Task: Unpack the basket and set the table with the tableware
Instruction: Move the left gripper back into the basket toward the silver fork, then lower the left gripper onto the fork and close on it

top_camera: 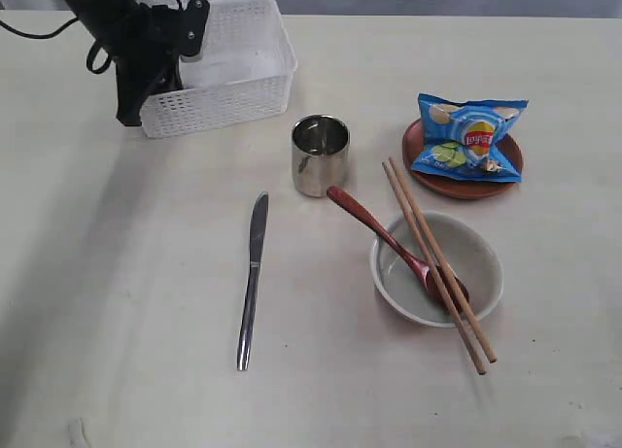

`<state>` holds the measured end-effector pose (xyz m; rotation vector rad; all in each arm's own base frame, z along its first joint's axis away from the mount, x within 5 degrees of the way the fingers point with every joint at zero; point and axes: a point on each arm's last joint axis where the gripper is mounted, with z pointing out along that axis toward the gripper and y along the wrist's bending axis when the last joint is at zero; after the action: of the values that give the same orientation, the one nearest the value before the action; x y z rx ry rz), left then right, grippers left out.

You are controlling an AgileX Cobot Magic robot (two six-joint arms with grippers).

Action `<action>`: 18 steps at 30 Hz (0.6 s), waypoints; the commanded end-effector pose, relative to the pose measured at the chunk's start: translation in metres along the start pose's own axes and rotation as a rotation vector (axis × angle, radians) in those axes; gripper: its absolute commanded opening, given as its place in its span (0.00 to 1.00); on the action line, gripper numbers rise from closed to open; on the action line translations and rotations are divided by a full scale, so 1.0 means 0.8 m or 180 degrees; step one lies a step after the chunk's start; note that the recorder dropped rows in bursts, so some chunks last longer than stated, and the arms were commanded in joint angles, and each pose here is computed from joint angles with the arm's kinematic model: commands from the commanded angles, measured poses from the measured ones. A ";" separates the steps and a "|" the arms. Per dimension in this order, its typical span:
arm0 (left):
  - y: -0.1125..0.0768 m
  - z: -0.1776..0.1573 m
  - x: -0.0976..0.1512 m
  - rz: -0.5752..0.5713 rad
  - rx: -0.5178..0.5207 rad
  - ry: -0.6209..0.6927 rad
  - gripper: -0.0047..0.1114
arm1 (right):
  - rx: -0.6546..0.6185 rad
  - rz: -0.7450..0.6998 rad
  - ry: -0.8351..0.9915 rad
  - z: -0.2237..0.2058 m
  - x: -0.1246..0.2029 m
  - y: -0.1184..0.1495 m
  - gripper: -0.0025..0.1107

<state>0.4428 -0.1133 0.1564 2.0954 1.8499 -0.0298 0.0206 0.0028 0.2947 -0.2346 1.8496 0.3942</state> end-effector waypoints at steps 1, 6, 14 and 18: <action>-0.005 -0.020 0.010 0.0019 0.0113 0.0145 0.12 | -0.0009 0.0005 -0.0007 0.000 0.000 0.000 0.02; -0.002 -0.048 0.021 -0.0098 0.0016 0.0323 0.12 | -0.0011 0.0005 -0.0016 0.000 0.000 0.000 0.02; -0.024 -0.088 0.044 -0.0585 0.0549 0.0182 0.12 | -0.0013 0.0019 -0.0022 0.000 -0.001 0.000 0.02; -0.025 -0.088 0.040 -0.0850 0.0590 -0.0017 0.12 | -0.0015 0.0019 -0.0027 0.000 -0.001 0.000 0.02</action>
<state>0.4175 -0.0599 0.2063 2.0110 2.1385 -0.2067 0.0206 0.0028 0.2947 -0.2311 1.8503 0.3968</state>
